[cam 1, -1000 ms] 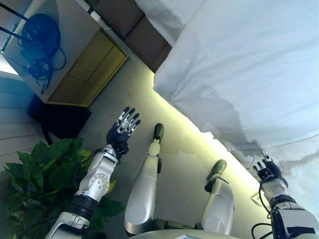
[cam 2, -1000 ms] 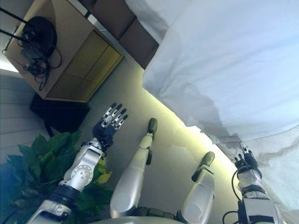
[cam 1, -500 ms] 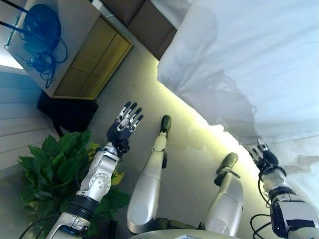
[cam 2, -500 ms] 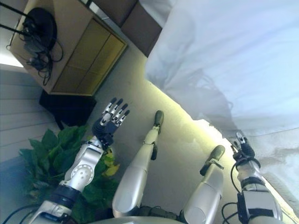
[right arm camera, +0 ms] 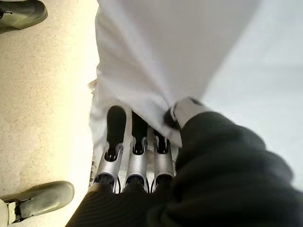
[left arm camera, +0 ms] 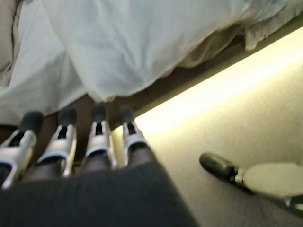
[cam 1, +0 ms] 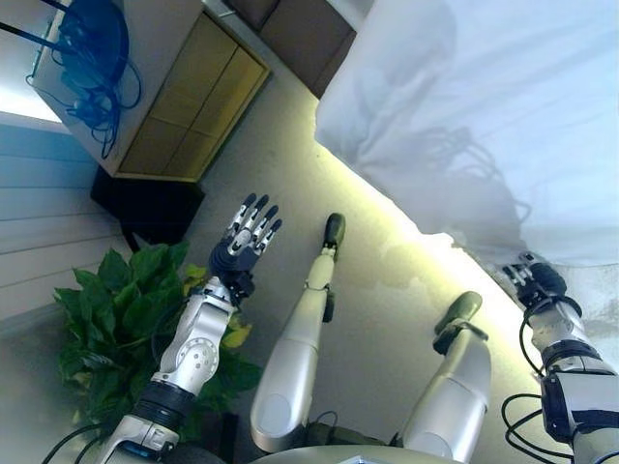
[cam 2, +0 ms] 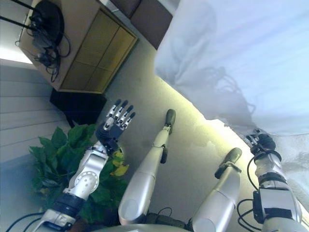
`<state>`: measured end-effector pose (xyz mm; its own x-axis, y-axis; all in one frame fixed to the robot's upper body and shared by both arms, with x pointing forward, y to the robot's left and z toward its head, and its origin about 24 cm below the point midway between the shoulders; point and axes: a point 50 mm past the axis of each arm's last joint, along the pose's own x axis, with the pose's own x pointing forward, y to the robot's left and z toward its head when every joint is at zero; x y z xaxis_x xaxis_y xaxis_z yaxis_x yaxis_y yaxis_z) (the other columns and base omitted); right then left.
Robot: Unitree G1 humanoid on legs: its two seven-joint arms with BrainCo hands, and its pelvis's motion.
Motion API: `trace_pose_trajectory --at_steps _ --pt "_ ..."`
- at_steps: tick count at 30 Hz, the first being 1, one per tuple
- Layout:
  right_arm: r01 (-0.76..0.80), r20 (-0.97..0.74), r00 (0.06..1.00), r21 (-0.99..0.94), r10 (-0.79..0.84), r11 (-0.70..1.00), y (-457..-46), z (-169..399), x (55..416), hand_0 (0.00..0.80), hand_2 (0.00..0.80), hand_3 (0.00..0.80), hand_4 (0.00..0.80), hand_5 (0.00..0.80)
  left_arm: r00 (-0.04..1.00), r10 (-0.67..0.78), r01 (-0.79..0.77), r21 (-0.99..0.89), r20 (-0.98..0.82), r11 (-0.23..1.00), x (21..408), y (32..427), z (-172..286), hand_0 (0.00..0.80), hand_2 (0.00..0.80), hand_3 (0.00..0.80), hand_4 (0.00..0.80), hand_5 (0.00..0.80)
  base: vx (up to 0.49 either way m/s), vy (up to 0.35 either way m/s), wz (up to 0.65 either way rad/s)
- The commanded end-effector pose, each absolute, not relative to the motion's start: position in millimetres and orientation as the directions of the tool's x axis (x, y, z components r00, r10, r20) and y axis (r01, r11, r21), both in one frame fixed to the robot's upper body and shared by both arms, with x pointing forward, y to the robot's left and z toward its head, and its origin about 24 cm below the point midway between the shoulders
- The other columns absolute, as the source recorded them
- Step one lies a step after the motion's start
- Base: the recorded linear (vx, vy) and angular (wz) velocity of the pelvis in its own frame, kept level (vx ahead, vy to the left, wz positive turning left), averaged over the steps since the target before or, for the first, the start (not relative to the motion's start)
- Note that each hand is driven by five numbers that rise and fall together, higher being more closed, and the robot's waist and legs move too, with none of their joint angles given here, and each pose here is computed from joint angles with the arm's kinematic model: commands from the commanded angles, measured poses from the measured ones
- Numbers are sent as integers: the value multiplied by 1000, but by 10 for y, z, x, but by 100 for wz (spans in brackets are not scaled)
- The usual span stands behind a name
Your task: Make the bed neatly
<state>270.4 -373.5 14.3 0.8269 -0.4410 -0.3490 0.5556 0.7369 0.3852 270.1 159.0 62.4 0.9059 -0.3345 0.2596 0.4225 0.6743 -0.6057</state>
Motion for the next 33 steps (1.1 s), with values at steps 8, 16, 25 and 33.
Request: trace_pose_trajectory --at_steps 8,16,25,33 --pt "645 -446 745 290 -496 707 -3933 -6 2389 800 800 800 800 800 870 -305 489 -607 386 627 2761 1577 855 0 0 0 0 0 0 0 0" --pt "758 -680 535 126 -500 640 -3852 -568 1782 800 800 800 800 800 878 -266 471 -613 399 634 2724 1656 833 0 0 0 0 0 0 0 0" --pt "856 -837 229 -69 -496 512 -3806 -928 1047 800 800 800 800 800 884 -227 452 -620 409 641 2649 1788 808 0 0 0 0 0 -17 10 1" --pt "740 -818 352 -54 -455 670 -3638 -971 1268 0 0 0 0 0 881 -242 461 -615 407 640 2621 1806 856 0 0 0 0 0 -12 -11 -1"
